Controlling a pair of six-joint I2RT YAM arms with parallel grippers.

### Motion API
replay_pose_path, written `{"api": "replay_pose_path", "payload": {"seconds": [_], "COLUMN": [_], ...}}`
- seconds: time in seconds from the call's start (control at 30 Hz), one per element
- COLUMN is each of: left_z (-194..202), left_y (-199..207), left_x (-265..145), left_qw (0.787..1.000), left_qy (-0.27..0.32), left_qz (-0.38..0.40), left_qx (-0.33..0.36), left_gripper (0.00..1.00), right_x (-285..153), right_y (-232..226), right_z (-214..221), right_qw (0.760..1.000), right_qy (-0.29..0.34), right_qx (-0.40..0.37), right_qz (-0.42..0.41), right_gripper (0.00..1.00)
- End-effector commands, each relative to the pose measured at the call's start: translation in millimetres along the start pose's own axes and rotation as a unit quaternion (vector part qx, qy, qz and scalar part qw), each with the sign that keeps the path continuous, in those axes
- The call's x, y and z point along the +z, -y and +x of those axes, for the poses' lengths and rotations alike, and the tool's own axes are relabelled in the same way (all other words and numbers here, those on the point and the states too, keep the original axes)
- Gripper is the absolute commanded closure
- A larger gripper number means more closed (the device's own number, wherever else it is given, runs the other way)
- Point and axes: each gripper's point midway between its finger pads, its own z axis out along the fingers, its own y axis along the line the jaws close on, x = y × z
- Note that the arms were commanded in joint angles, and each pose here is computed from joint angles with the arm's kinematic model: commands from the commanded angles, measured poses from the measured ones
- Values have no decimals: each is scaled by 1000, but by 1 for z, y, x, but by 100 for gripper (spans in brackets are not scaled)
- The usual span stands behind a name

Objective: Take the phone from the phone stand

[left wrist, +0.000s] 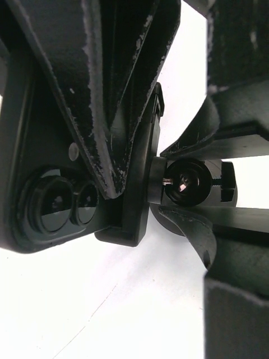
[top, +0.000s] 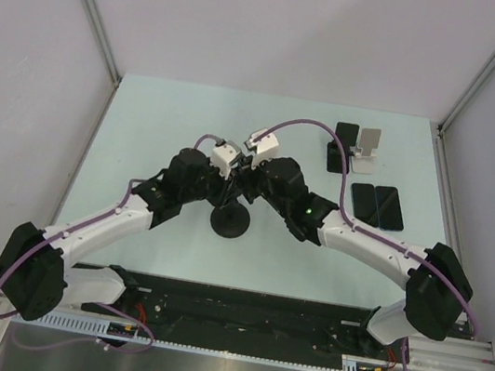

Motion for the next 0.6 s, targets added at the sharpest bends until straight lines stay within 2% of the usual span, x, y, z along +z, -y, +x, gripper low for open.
{"api": "replay_pose_path", "payload": {"seconds": [0.0,0.13,0.27,0.4,0.57], "left_z": [5,14,18,22,27], "left_y": [-44,-68,-77,-75,-67], "left_x": [-11,-21,-24,-25,-30], "left_qw": [991,977,972,970,969], "left_qy": [-12,-26,-33,-33,-25], "left_qz": [-132,-201,-219,-221,-213], "left_qx": [-33,-64,-78,-96,-120], "left_gripper": [100,100,100,99,99], "right_x": [-27,-46,-56,-60,-63], "right_y": [-9,-15,-8,26,46], "right_z": [-2,17,18,12,13], "right_qw": [1000,997,996,992,983], "right_qy": [-19,-63,-70,-56,-47], "right_qx": [-16,-47,-49,-27,17], "right_qz": [-8,-8,10,108,175], "right_gripper": [100,100,100,100,100]}}
